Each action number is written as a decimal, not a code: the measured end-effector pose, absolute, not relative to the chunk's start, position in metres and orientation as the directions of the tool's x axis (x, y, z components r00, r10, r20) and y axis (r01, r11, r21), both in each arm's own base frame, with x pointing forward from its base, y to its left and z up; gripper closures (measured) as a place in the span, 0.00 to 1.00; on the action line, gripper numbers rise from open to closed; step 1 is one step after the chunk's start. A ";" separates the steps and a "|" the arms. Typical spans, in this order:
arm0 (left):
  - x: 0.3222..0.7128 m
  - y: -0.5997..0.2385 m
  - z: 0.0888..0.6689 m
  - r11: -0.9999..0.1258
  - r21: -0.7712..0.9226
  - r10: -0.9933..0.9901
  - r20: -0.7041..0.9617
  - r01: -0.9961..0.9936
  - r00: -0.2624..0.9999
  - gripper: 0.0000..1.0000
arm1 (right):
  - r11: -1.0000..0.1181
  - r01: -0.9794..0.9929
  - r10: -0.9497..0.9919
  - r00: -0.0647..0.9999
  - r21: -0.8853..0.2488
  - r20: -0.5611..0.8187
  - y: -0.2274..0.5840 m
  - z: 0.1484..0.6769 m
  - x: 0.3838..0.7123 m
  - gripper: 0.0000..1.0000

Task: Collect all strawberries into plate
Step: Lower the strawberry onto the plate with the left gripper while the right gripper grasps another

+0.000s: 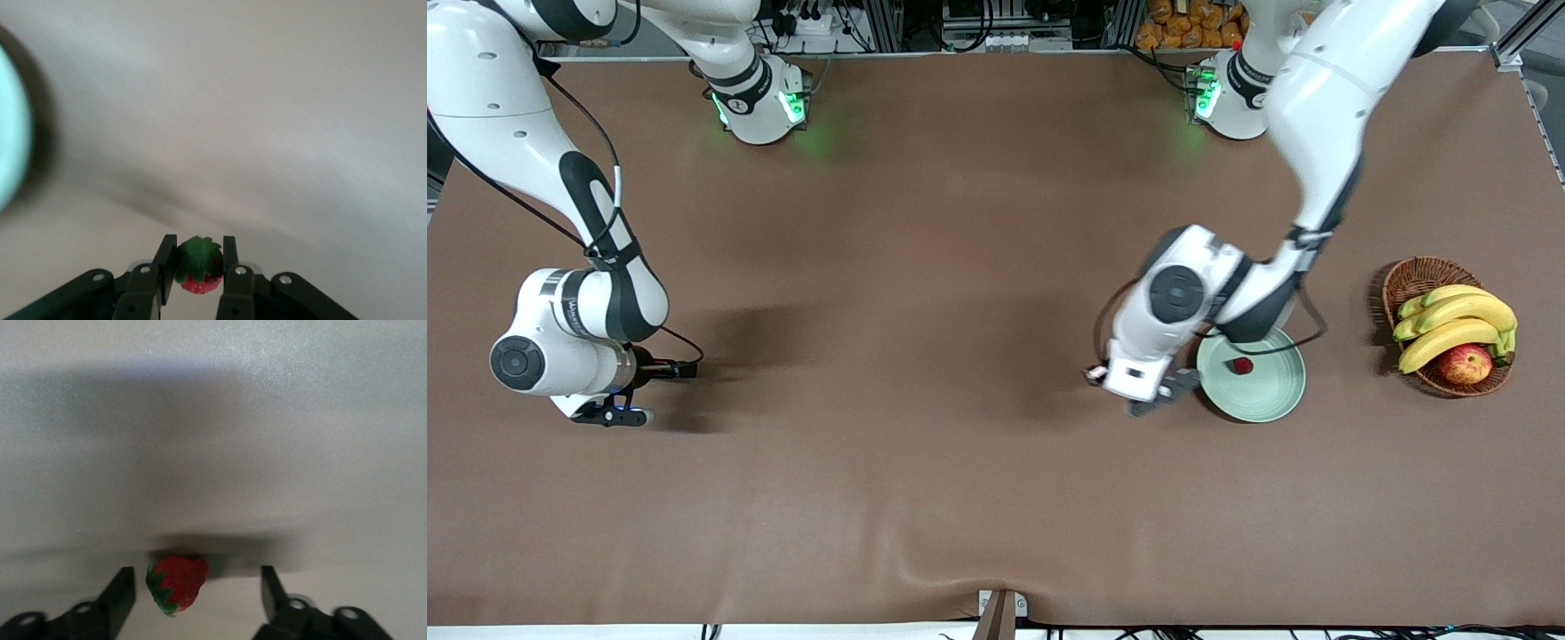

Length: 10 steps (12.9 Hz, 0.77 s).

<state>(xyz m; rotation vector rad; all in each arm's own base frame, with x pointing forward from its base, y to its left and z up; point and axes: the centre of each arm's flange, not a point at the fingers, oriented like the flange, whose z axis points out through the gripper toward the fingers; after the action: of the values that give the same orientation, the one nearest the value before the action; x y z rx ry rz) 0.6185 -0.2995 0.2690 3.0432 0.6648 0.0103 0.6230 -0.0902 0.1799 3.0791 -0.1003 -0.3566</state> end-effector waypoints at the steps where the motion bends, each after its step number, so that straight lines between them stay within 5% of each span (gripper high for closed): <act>1: 0.627 -0.273 0.278 -0.922 0.004 0.388 -0.001 0.388 0.922 0.68 | -0.997 -0.059 -0.068 0.972 0.047 -0.227 -0.090 0.180 0.623 0.21; 5: 0.649 -0.180 0.276 -0.955 -0.038 0.297 -0.037 0.296 0.954 0.68 | -0.998 -0.054 -0.062 0.972 0.045 -0.226 -0.087 0.180 0.624 0.62; 10: 0.661 -0.075 0.246 -0.977 -0.034 0.213 -0.095 0.210 0.972 0.68 | -0.998 -0.042 -0.049 0.984 0.041 -0.172 -0.079 0.197 0.639 0.66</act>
<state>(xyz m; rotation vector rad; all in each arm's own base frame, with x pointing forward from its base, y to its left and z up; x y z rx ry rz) 0.6606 -0.0747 0.2463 3.1439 0.3371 -0.1562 0.6394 -0.0791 0.1967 3.0923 -0.0712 -0.2687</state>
